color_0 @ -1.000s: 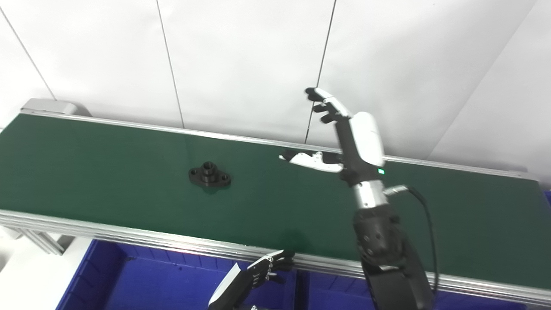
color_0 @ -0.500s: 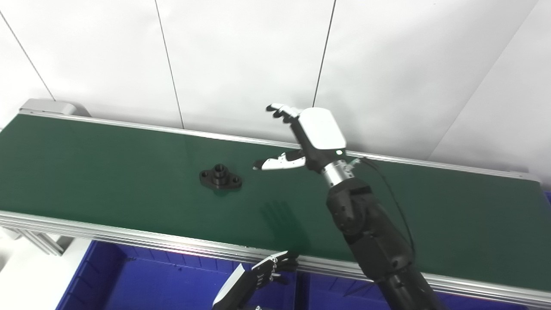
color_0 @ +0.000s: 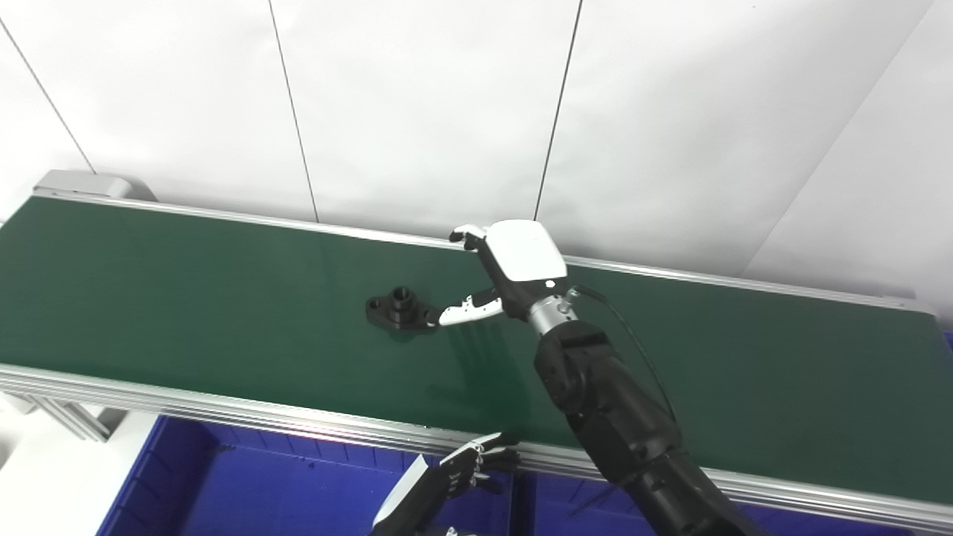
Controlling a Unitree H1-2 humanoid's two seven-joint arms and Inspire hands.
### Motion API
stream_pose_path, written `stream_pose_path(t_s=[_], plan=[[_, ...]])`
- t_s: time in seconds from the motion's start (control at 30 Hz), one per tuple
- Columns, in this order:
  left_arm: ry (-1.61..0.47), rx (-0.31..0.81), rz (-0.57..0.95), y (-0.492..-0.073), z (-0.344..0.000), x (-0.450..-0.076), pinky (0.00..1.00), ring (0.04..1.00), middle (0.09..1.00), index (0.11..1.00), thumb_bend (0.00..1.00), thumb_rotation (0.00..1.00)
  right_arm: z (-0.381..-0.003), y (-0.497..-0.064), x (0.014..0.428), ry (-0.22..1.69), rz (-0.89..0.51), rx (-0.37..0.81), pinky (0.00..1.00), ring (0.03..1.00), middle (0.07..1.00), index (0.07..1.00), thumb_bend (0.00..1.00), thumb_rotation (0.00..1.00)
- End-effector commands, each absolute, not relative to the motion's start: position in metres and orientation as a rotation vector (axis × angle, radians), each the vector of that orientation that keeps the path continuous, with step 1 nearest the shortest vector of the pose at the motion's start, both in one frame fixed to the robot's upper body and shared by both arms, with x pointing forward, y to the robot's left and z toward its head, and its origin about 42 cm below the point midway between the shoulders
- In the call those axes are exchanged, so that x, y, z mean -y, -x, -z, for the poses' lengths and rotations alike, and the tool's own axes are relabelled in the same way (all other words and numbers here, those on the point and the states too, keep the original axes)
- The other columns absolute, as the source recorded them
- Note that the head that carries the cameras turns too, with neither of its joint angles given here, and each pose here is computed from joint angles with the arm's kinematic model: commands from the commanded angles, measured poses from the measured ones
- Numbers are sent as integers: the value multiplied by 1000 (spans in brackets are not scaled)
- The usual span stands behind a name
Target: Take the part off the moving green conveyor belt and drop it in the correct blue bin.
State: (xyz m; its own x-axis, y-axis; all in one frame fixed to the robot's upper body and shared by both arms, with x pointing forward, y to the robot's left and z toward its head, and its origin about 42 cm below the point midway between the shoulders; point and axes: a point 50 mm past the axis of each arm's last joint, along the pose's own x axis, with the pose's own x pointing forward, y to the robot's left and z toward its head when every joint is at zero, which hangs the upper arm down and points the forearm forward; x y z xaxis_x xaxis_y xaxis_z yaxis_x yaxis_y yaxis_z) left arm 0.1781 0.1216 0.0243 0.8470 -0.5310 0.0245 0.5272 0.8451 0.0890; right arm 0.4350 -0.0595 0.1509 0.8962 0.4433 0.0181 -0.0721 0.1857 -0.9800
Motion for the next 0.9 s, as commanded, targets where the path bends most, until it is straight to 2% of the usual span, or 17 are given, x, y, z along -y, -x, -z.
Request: stream_pose_path(t_s=[0.0,0.43,0.87], plan=[[-62,126,550,-183,-36,-117,692,796,814,852,943,597,-178,-447,46,1347,-323,383,520,637,730,771,941,650],[-54,130,552,-180,-38,-113,693,804,822,851,945,590,-170,-457,47,1372,-337,330,537,620,716,771,945,621],[-68,147,550,-178,-43,-109,697,809,825,851,945,597,-158,-458,49,1421,-366,292,505,599,697,780,935,653]])
